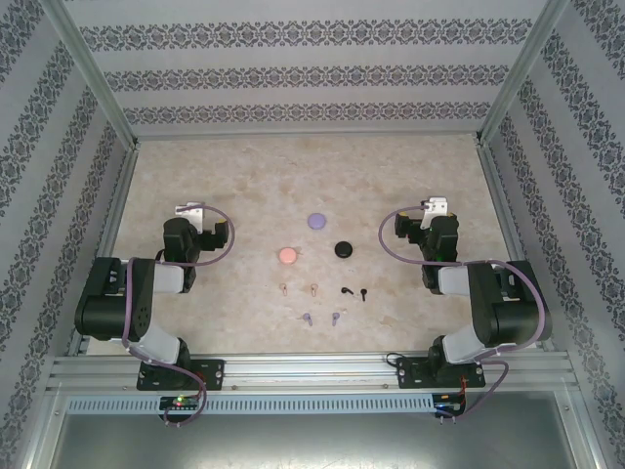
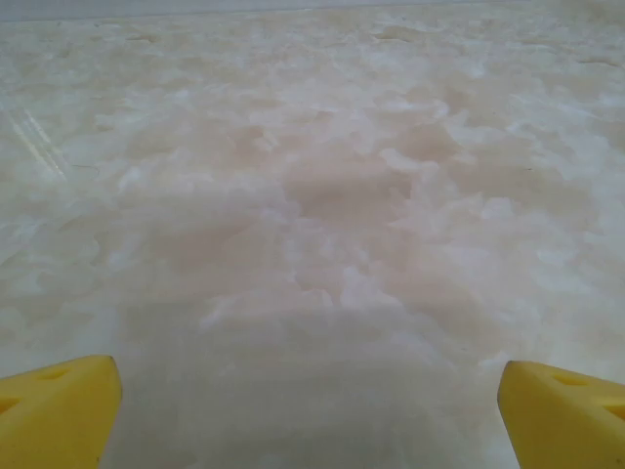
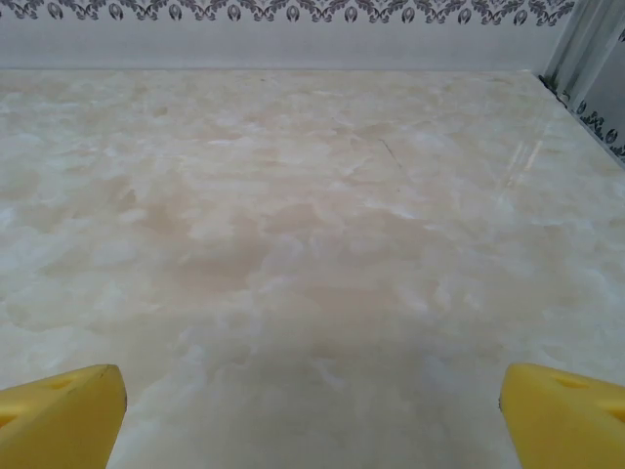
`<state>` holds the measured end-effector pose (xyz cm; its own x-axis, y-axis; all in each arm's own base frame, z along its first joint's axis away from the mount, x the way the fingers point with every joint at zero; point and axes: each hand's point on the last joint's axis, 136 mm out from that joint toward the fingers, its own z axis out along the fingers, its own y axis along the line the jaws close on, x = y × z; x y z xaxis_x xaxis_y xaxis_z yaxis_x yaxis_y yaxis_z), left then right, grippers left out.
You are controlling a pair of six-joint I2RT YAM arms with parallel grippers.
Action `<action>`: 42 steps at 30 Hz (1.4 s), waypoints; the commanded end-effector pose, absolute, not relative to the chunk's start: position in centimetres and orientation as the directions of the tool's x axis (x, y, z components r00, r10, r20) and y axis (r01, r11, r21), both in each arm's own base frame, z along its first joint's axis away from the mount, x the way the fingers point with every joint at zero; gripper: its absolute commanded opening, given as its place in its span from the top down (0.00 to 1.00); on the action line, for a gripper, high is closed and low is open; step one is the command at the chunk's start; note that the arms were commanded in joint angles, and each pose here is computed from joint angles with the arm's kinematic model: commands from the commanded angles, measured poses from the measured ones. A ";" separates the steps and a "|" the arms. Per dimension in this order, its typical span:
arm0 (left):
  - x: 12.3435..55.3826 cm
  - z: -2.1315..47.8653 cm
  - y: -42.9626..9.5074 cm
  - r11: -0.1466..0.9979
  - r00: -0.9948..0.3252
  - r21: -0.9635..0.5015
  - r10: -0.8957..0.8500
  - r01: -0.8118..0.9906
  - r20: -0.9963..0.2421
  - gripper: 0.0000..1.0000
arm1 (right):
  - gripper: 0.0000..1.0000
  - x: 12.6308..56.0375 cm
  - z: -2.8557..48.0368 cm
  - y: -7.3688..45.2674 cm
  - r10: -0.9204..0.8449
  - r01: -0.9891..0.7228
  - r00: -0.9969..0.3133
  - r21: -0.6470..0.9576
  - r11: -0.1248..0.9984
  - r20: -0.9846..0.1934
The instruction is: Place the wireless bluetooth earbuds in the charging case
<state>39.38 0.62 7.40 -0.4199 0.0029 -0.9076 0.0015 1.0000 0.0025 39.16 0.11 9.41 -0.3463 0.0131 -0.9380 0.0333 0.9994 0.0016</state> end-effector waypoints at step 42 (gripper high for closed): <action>38.7 16.1 -2.6 0.873 -0.572 -0.428 -0.479 -0.233 -0.666 0.00 | 0.09 31.0 18.0 6.3 0.433 0.076 -0.604 0.493 0.867 -0.669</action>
<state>40.19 -1.32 17.14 -0.5177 -0.3331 -0.7881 -0.1452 0.9419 -0.3028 33.39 2.57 20.52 -0.3826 0.4396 -0.8126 0.0858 0.8927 0.4425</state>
